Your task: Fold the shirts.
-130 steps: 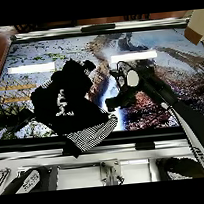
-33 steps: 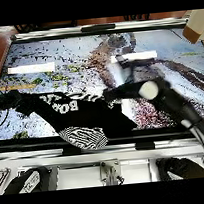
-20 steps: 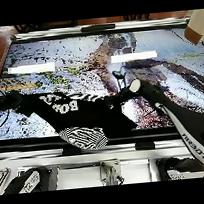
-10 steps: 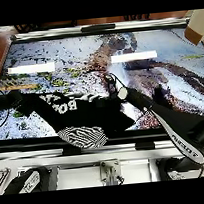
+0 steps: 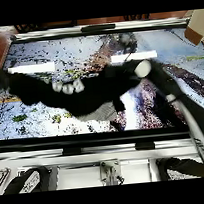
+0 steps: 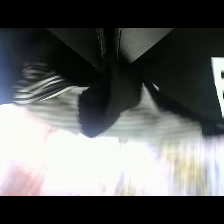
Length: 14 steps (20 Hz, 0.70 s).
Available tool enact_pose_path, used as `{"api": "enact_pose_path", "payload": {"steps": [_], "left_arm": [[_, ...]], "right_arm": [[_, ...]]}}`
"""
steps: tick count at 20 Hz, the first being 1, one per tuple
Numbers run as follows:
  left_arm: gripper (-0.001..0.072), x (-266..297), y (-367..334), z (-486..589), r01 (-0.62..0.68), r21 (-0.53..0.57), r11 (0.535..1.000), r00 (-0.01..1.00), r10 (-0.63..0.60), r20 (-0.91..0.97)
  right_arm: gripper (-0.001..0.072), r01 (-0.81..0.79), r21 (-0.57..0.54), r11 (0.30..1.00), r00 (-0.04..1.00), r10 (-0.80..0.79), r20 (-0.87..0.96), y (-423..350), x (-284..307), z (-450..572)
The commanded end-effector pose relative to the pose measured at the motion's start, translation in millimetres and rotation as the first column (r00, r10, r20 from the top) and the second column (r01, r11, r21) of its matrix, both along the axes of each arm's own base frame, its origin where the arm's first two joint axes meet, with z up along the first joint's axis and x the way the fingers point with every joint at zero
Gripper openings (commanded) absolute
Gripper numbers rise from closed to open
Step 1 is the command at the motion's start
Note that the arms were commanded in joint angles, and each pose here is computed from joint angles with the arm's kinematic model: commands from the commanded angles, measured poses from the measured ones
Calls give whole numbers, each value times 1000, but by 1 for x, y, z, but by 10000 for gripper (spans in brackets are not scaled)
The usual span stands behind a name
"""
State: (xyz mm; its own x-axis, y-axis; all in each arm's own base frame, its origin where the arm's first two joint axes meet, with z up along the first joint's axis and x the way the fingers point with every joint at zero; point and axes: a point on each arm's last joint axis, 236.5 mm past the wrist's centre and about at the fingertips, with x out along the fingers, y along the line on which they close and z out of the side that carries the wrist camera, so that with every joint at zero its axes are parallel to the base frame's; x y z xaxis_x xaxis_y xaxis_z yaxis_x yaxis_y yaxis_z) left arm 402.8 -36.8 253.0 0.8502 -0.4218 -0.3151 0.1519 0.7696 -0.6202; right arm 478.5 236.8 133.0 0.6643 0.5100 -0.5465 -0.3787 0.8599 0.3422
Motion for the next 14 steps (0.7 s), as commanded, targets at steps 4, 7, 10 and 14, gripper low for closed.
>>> {"api": "enact_pose_path", "payload": {"steps": [4, 7, 10, 14], "left_arm": [[52, -33, -35, 242, 54, -128, 990, 785, 37, 619], [51, -47, -66, 224, 143, 47, 989, 798, -143, 586], [50, -31, -74, 101, 242, 169, 955, 936, -276, 219], [50, -46, -48, -93, 295, 171, 940, 922, -233, -310]], "right_arm": [[68, 222, 120, 967, 778, -250, 576, -134, -36, 279], [68, 309, -143, 940, 892, -235, 385, -174, -92, 224], [68, 207, -275, 939, 971, -231, -55, -171, -154, 87], [69, -33, -30, 999, 919, 18, -393, -61, -229, -68]]}}
